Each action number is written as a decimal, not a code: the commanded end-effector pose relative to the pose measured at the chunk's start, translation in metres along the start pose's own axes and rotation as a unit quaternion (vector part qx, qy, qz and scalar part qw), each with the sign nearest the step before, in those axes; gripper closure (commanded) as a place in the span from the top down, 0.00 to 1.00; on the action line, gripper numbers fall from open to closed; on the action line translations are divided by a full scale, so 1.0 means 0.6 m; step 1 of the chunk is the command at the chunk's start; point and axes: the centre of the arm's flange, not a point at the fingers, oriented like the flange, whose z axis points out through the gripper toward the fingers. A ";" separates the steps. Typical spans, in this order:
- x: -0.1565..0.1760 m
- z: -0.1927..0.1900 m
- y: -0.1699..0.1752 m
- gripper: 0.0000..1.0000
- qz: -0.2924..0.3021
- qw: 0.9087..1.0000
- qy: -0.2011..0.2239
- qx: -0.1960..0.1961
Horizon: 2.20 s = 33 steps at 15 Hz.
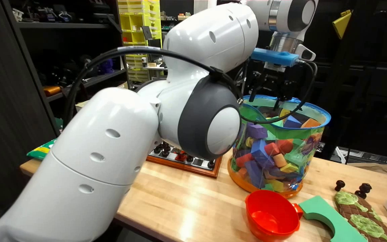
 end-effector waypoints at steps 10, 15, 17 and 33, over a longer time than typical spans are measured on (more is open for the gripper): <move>0.101 0.018 -0.010 1.00 0.026 0.999 -0.044 -0.006; 0.107 0.029 -0.015 1.00 0.043 0.997 -0.056 -0.013; 0.107 0.018 -0.007 1.00 0.056 0.997 -0.052 -0.011; 0.101 0.069 0.052 1.00 0.139 0.986 -0.090 -0.013</move>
